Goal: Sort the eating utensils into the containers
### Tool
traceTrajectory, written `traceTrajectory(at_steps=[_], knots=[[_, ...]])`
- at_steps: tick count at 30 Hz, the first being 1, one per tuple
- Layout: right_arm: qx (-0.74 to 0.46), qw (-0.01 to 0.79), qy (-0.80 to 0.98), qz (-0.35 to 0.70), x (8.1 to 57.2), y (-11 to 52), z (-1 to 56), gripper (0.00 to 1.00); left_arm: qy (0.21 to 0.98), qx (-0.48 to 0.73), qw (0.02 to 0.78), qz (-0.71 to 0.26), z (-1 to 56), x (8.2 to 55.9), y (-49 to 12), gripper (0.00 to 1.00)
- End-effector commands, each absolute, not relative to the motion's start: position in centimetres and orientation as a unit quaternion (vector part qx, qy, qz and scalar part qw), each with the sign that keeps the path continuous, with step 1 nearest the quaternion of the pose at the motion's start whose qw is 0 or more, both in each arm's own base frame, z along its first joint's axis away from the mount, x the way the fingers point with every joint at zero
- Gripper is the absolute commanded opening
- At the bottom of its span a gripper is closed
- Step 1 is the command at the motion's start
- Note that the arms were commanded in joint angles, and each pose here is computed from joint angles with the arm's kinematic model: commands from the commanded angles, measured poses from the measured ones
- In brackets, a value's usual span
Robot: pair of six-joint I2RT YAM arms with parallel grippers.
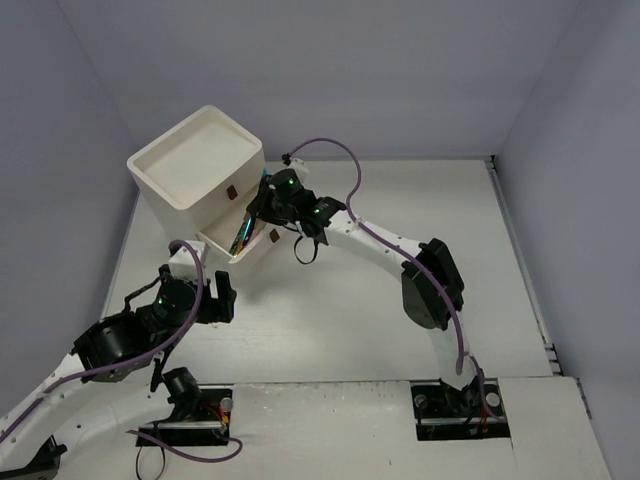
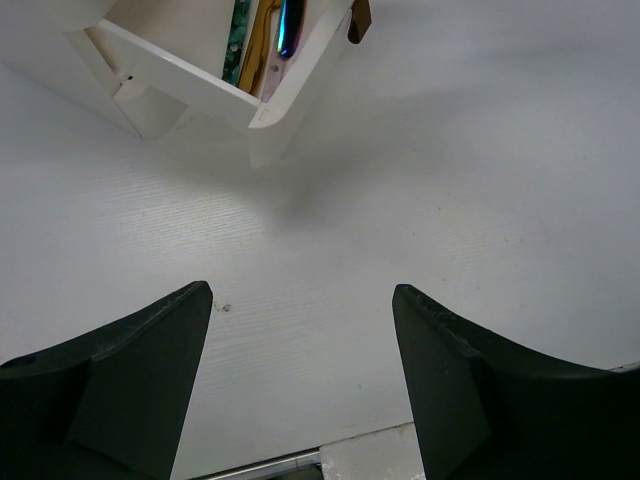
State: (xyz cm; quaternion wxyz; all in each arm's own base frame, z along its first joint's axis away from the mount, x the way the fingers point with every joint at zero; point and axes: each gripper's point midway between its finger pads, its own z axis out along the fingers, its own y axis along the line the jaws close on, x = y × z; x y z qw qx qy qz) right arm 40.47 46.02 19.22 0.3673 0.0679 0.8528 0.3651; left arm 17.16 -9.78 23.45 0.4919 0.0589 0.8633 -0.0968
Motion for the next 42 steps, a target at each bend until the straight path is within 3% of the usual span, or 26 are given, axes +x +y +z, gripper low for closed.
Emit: traceTrajectory(at_steps=[1, 4, 9, 18, 27, 42], knots=[[0.067, 0.409, 0.797, 0.440, 41.4, 48.2, 26.4, 0.37, 0.852, 0.045, 0.508, -0.118, 25.4, 17.8, -10.5, 0.70], [0.043, 0.414, 0.795, 0.442, 41.0, 48.0, 27.2, 0.49, 0.852, 0.047, 0.508, -0.119, 25.5, 17.8, -10.6, 0.70], [0.016, 0.435, 0.794, 0.424, 40.1, 44.2, 28.8, 0.51, 0.855, 0.070, 0.502, -0.111, 25.9, 18.2, -11.4, 0.70], [0.069, 0.486, 0.822, 0.289, 39.8, 24.4, 25.6, 0.51, 0.870, 0.185, 0.454, -0.061, 26.3, 21.6, -16.6, 0.70], [0.130, 0.456, 0.866, 0.161, 34.9, 8.8, 18.5, 0.51, 0.880, 0.240, 0.405, -0.058, 23.2, 26.3, -23.7, 0.69], [0.130, 0.415, 0.884, 0.168, 31.0, 7.7, 14.9, 0.51, 0.922, 0.196, 0.332, 0.031, 16.0, 35.8, -21.5, 0.69]])
